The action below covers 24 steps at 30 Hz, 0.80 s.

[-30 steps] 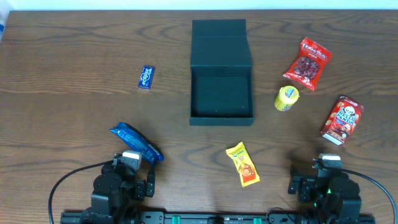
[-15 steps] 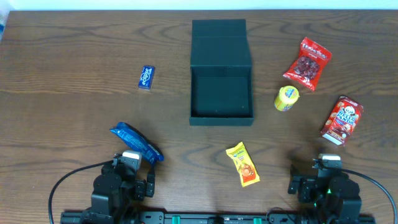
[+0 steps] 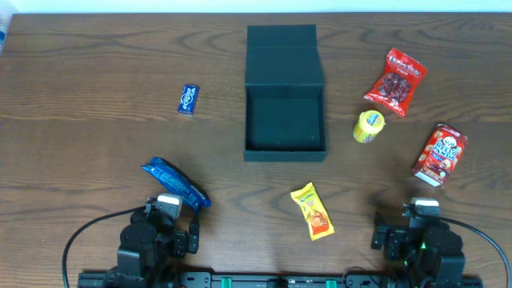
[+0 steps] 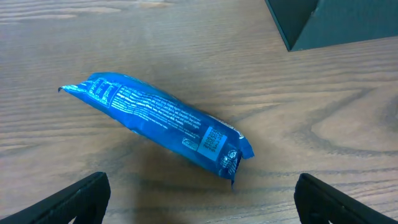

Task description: Pack container

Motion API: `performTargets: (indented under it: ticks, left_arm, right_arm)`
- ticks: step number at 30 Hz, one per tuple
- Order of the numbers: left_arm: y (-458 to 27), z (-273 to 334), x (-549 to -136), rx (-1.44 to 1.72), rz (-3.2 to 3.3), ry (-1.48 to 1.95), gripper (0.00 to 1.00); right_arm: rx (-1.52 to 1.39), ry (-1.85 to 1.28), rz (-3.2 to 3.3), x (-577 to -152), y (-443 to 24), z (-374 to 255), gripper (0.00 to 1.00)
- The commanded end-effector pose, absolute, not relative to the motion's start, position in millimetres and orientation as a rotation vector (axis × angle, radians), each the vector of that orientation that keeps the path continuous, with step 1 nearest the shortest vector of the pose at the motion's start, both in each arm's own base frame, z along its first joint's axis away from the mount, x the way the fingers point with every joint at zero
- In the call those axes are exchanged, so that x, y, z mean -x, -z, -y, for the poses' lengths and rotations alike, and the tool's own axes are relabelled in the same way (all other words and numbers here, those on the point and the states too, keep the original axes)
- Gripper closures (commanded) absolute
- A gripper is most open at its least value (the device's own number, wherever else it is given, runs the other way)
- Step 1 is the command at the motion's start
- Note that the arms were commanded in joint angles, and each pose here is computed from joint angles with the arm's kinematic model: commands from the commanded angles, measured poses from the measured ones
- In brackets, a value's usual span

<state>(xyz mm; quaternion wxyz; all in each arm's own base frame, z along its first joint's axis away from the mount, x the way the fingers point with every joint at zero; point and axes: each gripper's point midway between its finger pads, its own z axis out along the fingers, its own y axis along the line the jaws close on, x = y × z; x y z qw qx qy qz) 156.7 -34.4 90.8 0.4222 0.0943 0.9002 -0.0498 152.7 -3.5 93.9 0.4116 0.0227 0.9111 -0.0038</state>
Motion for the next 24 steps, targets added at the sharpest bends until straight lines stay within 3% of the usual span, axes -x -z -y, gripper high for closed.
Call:
performTargets:
  ticks: [1,10,24]
  left_arm:
    - [-70,34,-152,-0.23,-2.312,0.133,0.05]
    - [-70,34,-152,-0.23,-2.312,0.133,0.05]
    - [-70,34,-152,-0.23,-2.312,0.133,0.05]
  right_arm:
    - [-0.045,0.026,-2.294,-152,-92,5,0.01]
    - [-0.043,0.033,-2.343,-159,-109,5,0.01]
    - [-0.053,0.152,-2.313,-210,-236,18,0.01]
